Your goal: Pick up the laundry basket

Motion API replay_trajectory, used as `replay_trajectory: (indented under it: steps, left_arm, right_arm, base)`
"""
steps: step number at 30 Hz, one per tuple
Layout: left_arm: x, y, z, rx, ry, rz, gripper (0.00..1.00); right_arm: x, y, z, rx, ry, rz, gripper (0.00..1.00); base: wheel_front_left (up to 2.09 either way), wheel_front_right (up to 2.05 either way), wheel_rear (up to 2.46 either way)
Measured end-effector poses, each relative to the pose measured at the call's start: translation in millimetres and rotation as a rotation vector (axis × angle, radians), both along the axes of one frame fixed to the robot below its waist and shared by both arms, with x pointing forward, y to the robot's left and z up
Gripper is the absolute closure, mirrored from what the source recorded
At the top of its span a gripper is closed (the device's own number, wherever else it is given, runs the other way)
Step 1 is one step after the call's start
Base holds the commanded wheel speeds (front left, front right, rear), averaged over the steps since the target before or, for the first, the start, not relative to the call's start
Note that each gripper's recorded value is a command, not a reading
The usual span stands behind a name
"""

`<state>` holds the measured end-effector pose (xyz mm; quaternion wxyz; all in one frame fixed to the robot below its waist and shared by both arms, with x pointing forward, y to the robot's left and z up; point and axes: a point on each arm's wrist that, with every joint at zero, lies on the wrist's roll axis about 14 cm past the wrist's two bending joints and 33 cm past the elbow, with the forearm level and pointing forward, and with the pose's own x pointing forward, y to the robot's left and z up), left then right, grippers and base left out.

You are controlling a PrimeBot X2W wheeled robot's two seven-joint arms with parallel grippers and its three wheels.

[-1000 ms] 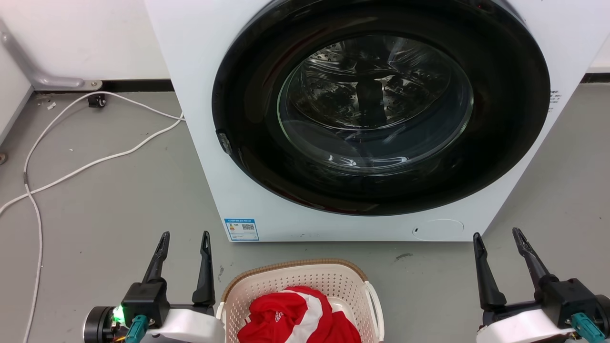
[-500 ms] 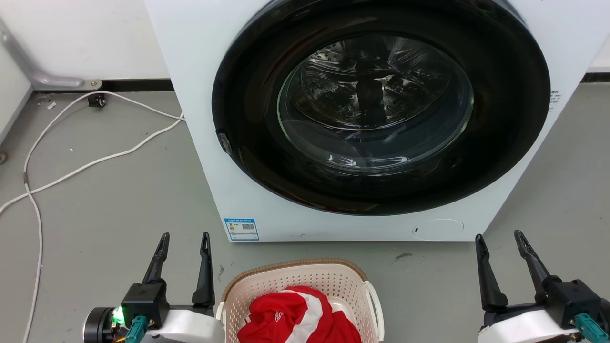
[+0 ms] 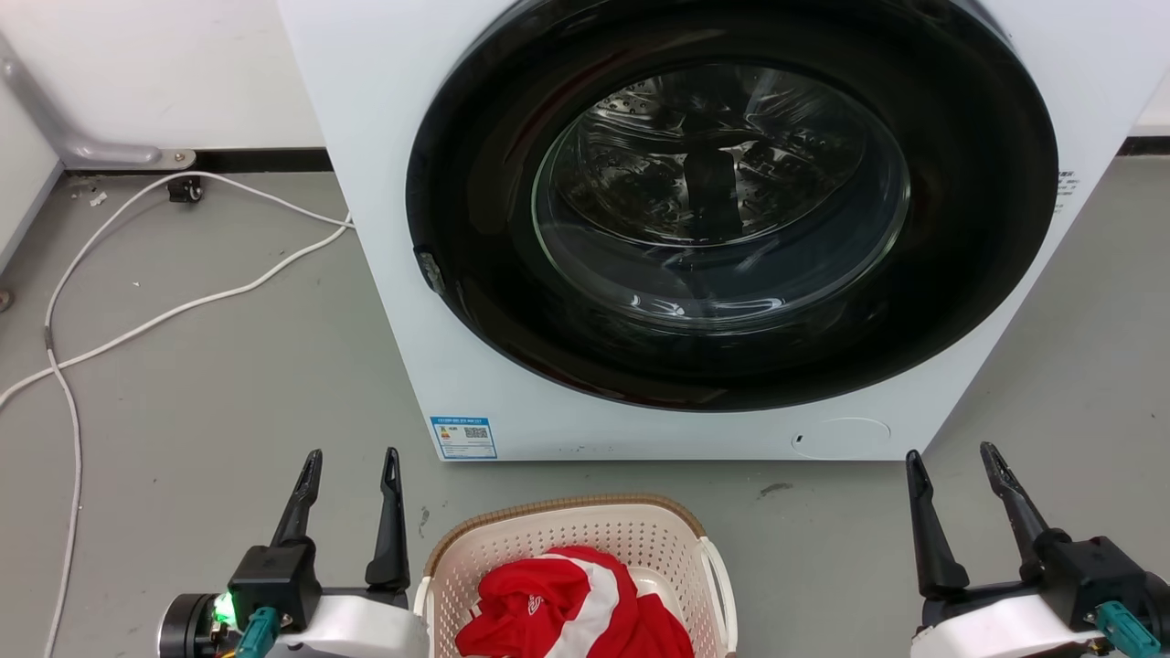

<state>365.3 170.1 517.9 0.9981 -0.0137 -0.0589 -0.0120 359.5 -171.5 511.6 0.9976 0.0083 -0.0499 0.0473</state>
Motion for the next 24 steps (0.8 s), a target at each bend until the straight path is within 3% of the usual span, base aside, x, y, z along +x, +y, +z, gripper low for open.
replay_trajectory:
  steps: [14,24]
  left_arm:
    - [6,18,-42,-0.031,0.131,0.043,0.00]
    - [16,30,-104,-0.029,0.320,0.070,0.00]
  right_arm:
    - [10,47,-29,-0.004,0.091,0.140,0.00]
    - [22,65,-95,-0.090,0.286,0.219,0.00]
  base:
    - [0.00,0.00,0.00]
    - [0.00,0.00,0.00]
